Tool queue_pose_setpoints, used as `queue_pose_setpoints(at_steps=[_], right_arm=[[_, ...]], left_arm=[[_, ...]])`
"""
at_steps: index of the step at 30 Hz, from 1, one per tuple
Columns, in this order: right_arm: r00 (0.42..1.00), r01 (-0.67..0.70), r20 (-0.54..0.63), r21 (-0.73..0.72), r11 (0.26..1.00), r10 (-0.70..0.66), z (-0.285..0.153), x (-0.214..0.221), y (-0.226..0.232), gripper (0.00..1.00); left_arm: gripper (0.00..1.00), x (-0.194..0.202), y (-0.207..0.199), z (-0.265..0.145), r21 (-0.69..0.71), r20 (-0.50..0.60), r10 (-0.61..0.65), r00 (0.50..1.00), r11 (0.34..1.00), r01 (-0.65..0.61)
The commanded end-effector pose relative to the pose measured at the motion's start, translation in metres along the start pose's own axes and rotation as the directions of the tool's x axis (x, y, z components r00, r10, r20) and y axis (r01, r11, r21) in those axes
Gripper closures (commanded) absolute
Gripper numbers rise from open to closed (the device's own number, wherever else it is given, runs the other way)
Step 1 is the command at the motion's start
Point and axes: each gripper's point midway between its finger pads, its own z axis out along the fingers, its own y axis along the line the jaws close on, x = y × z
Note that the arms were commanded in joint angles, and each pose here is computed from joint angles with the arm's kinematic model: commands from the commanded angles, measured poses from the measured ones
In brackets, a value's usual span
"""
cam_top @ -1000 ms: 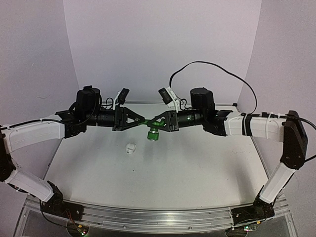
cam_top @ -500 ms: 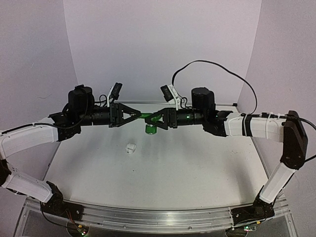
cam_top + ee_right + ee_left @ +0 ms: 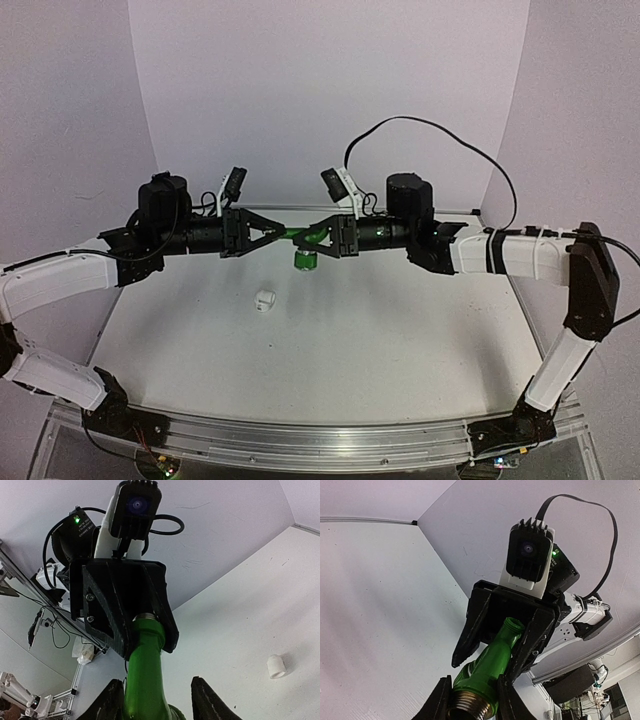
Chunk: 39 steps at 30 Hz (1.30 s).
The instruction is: Install the water faucets
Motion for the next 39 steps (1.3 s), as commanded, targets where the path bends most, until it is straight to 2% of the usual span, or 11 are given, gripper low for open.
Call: queue_pose_setpoints(at_steps=[1, 4, 10, 12, 15, 18, 20, 22, 25, 30, 39], right_arm=[[0.998, 0.063, 0.036, -0.082, 0.995, -0.061, 0.004, -0.018, 0.018, 0.70], [0.998, 0.061, 0.027, -0.102, 0.993, -0.059, 0.007, -0.017, 0.020, 0.63], [0.998, 0.058, 0.016, -0.109, 0.992, -0.056, 0.009, -0.012, 0.020, 0.67], [0.998, 0.061, 0.014, -0.111, 0.992, -0.060, 0.009, -0.012, 0.020, 0.76], [0.997, 0.066, 0.034, -0.084, 0.994, -0.064, 0.007, -0.015, 0.018, 1.00], [0.996, 0.056, 0.072, -0.012, 0.998, -0.055, 0.003, -0.019, 0.009, 1.00], [0.993, 0.062, 0.097, 0.066, 0.996, -0.068, -0.003, -0.020, -0.001, 1.00], [0.991, 0.063, 0.109, 0.165, 0.984, -0.081, -0.010, -0.019, -0.014, 1.00], [0.988, 0.078, 0.098, 0.329, 0.941, -0.116, -0.024, -0.015, -0.037, 1.00], [0.989, 0.122, -0.002, 0.569, 0.813, -0.147, -0.052, 0.004, -0.076, 1.00], [0.978, 0.170, -0.071, 0.817, 0.551, -0.196, -0.113, 0.012, -0.105, 1.00]], left_arm=[[1.00, -0.018, -0.021, -0.009, 0.042, 0.078, 0.068, 0.995, 0.997, -0.072], [1.00, -0.021, -0.023, -0.010, 0.040, 0.088, 0.077, 0.993, 0.996, -0.080], [1.00, -0.021, -0.020, -0.011, 0.027, 0.096, 0.064, 0.993, 0.997, -0.067], [1.00, -0.021, -0.019, -0.012, 0.025, 0.099, 0.062, 0.993, 0.998, -0.065], [1.00, -0.020, -0.021, -0.012, 0.033, 0.093, 0.061, 0.994, 0.997, -0.064], [0.98, -0.020, -0.017, -0.011, 0.020, 0.097, 0.061, 0.993, 0.998, -0.064], [0.78, -0.020, -0.013, -0.012, 0.003, 0.102, 0.055, 0.993, 0.998, -0.056], [0.44, -0.019, -0.011, -0.013, -0.012, 0.106, 0.053, 0.993, 0.999, -0.052], [0.21, -0.018, -0.004, -0.019, -0.064, 0.113, 0.056, 0.992, 0.997, -0.048], [0.12, -0.018, 0.034, -0.036, -0.285, 0.148, 0.047, 0.988, 0.959, -0.003], [0.06, -0.004, 0.112, -0.074, -0.665, 0.148, 0.076, 0.986, 0.745, 0.043]])
